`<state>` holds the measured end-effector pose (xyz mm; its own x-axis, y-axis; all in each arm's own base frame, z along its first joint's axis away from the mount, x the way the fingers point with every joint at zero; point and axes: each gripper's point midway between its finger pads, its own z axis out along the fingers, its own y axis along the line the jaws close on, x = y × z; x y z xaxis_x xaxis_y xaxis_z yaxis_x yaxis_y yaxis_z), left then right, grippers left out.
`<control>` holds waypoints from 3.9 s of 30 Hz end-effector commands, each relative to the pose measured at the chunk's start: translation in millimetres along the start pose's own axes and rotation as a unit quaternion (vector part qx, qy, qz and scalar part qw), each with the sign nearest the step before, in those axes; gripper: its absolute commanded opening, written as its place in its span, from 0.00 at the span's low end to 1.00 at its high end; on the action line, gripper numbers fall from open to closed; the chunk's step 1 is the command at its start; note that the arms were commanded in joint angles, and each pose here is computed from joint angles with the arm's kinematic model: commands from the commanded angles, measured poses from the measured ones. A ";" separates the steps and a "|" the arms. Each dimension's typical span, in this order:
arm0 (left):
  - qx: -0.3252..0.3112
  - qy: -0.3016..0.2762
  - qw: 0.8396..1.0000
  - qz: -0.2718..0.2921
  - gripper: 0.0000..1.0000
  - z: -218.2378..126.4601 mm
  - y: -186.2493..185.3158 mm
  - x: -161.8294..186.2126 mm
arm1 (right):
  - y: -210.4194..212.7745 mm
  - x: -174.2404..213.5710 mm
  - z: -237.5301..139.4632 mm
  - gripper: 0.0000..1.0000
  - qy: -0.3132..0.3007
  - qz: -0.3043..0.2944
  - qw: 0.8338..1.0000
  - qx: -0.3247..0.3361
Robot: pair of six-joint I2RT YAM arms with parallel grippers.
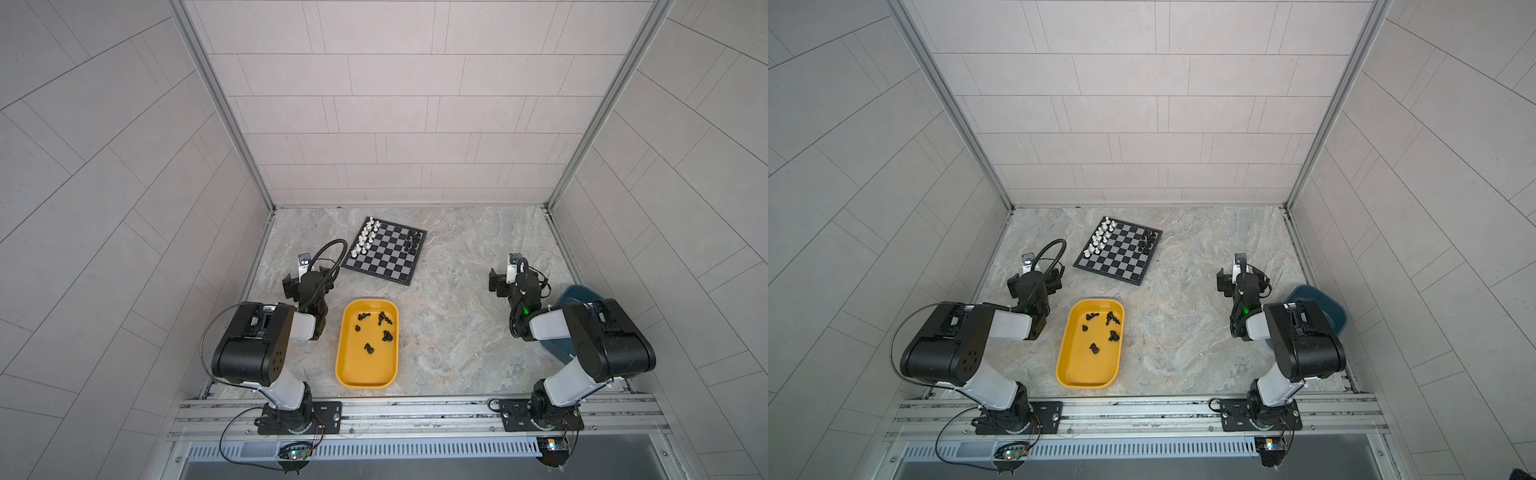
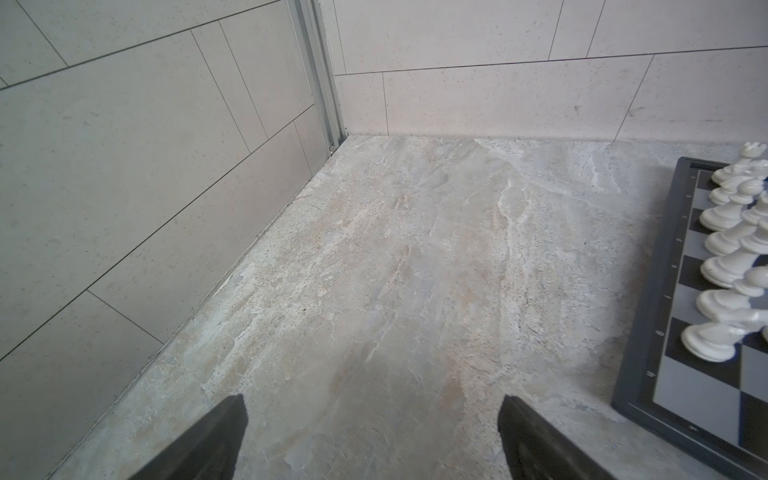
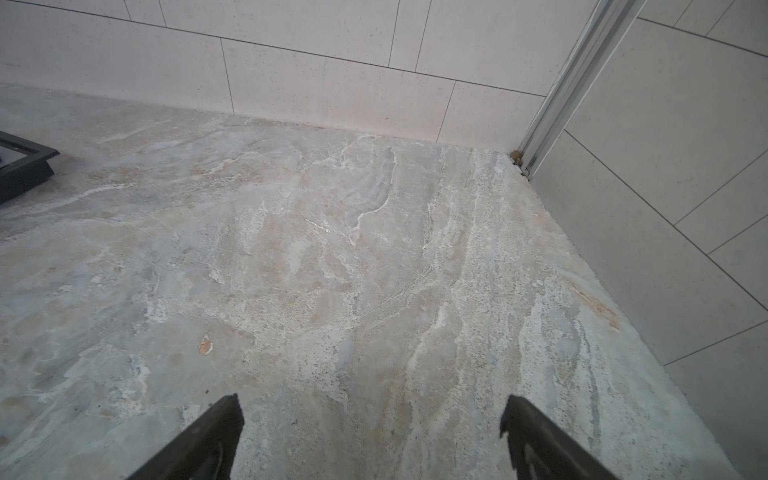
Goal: Set up the chess pieces on the board
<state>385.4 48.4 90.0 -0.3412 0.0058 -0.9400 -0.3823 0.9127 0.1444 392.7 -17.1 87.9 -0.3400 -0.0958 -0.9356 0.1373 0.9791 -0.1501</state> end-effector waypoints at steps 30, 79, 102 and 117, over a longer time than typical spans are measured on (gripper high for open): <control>0.333 0.357 0.870 0.067 0.76 -251.3 -173.9 -37.0 | -4.3 -133.3 -109.0 0.99 0.028 0.374 0.923 -0.090; 0.144 0.494 0.857 -0.007 0.67 -180.0 -109.3 76.1 | 138.9 -102.6 -10.7 0.89 0.174 0.213 0.934 -0.227; 0.256 0.388 0.815 -0.346 0.39 90.5 -165.1 -75.5 | 156.6 -105.5 37.6 0.85 0.183 0.265 0.914 -0.246; 0.300 0.458 0.759 -0.352 0.31 164.3 -212.6 -14.4 | 147.4 -118.5 25.3 0.83 0.180 0.260 0.914 -0.254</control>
<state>618.5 -76.1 33.1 -0.7699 -0.6254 -0.1272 -0.3637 0.5937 -0.7178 477.7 139.2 143.4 -0.6756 0.3737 -0.6355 -0.0348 0.8449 0.5338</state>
